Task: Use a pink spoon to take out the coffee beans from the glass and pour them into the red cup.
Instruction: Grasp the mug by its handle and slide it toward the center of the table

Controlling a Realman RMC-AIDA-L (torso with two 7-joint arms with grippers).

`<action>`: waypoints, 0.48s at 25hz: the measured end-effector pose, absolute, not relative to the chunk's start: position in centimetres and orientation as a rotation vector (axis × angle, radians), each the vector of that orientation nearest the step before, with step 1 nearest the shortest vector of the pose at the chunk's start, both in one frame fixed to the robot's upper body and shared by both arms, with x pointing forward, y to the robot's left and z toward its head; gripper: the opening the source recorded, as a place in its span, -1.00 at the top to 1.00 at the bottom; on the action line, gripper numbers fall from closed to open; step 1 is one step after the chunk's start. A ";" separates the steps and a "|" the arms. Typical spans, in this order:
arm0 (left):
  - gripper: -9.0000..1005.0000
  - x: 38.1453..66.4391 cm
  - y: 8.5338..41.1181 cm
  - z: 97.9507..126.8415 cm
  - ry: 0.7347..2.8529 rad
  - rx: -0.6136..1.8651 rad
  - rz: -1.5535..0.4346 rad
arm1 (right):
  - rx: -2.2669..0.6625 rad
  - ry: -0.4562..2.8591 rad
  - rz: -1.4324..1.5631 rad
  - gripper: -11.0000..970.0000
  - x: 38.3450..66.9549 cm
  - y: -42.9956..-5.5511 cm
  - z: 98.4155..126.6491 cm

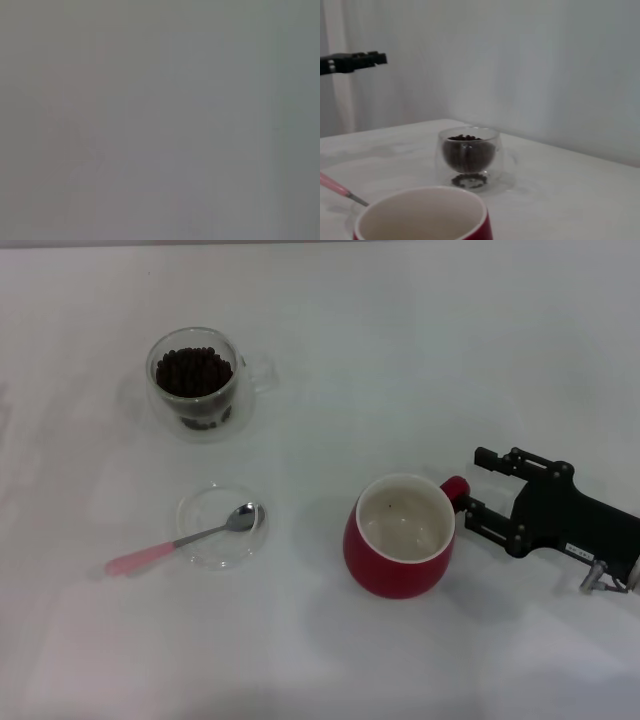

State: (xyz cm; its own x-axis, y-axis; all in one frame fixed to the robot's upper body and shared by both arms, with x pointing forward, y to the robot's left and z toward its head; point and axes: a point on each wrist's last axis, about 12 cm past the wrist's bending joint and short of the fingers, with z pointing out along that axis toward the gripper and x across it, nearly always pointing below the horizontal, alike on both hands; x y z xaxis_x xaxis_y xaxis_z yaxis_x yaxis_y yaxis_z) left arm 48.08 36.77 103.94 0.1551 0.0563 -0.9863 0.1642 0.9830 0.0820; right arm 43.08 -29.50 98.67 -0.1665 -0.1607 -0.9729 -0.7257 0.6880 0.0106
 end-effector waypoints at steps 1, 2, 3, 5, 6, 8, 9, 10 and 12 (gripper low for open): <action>-0.19 48.1 36.8 104.0 1.415 0.184 -0.076 | -0.717 1.698 0.579 -0.23 43.1 -29.6 98.7; -0.19 48.1 36.8 104.0 1.415 0.183 -0.076 | -0.710 1.698 0.575 -0.26 43.1 -29.7 98.7; -0.19 48.1 36.8 103.9 1.414 0.183 -0.076 | -0.704 1.698 0.569 -0.26 43.0 -29.9 98.7; -0.19 48.1 36.8 103.9 1.414 0.180 -0.076 | -0.691 1.698 0.558 -0.26 43.0 -30.3 98.8; -0.19 48.1 36.8 103.9 1.414 0.180 -0.076 | -0.686 1.698 0.552 -0.26 43.1 -30.4 98.8; -0.19 48.0 36.8 103.9 1.413 0.171 -0.074 | -0.676 1.701 0.542 -0.26 43.1 -30.7 98.9; -0.19 48.0 36.8 103.9 1.410 0.163 -0.073 | -0.672 1.702 0.538 -0.26 43.1 -30.8 98.9; -0.19 48.1 36.7 103.9 1.409 0.160 -0.074 | -0.671 1.703 0.536 -0.26 43.1 -30.9 98.9; -0.19 48.2 36.7 104.0 1.405 0.156 -0.075 | -0.673 1.704 0.536 -0.26 43.1 -30.9 98.9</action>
